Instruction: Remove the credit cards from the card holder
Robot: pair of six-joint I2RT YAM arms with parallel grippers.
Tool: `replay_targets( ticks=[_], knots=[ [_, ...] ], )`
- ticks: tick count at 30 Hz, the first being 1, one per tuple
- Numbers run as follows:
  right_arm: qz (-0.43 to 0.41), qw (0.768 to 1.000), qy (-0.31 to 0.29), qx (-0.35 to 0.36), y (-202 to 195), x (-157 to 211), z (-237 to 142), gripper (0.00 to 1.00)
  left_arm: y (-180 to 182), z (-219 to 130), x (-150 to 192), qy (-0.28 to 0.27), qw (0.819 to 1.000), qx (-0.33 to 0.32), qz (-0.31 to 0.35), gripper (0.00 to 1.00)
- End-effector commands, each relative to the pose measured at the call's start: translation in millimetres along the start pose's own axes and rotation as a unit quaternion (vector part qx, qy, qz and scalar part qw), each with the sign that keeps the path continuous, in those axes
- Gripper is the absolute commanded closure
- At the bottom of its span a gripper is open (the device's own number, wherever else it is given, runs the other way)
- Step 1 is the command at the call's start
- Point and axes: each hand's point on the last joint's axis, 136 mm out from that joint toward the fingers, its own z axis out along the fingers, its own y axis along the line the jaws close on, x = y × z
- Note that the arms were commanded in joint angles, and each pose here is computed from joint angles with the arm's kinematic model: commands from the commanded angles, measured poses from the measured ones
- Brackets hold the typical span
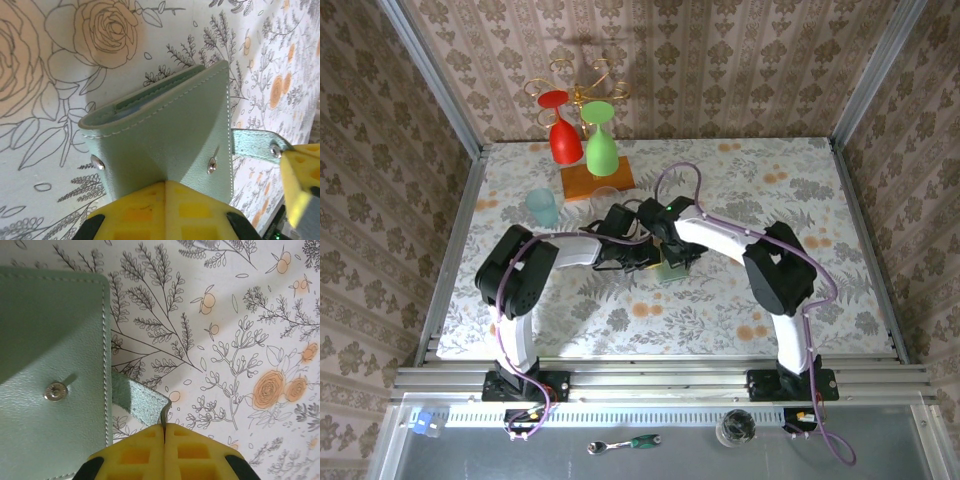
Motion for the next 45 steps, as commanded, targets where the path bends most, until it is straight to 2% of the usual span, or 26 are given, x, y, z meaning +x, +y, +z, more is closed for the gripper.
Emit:
replay_targets(
  ticks=[1, 6, 10, 14, 18, 25, 32, 37, 45],
  knots=[
    [0.037, 0.997, 0.013, -0.067, 7.2, 6.8, -5.9, 0.91, 22.8, -5.2, 12.1, 0.018, 0.997, -0.069, -0.006, 0.96],
    [0.089, 0.986, 0.014, -0.142, 10.0, 6.0, -6.9, 0.89, 8.0, -12.0, 3.1, 0.009, 0.998, -0.060, 0.005, 0.92],
    [0.115, 0.978, 0.017, -0.174, 8.2, 6.5, -5.4, 0.88, 1.3, -16.0, -0.6, 0.006, 0.998, -0.057, 0.012, 0.91],
    [0.134, 0.972, 0.017, -0.195, 4.9, 6.4, -3.1, 0.85, -3.2, -19.0, -2.5, 0.005, 0.998, -0.053, 0.014, 0.89],
    [0.147, 0.967, 0.018, -0.206, 0.7, 5.8, 0.1, 0.80, -9.9, -23.7, -4.5, -0.001, 0.999, -0.046, 0.019, 0.83],
    [0.155, 0.959, 0.020, -0.237, 4.0, 1.1, 5.6, 0.74, -20.2, -32.9, -11.0, -0.017, 0.999, -0.043, 0.026, 0.79],
    [0.154, 0.955, 0.029, -0.251, 9.7, -2.7, 15.9, 0.73, -20.9, -34.0, -12.6, -0.022, 0.998, -0.049, 0.025, 0.79],
    [0.152, 0.951, 0.037, -0.265, 14.8, -3.2, 20.9, 0.79, -22.3, -31.9, -12.4, -0.023, 0.998, -0.049, 0.019, 0.78],
    [0.148, 0.948, 0.047, -0.278, 20.5, -3.7, 31.1, 0.80, -22.8, -31.7, -13.7, -0.026, 0.998, -0.055, 0.017, 0.77]
  ],
)
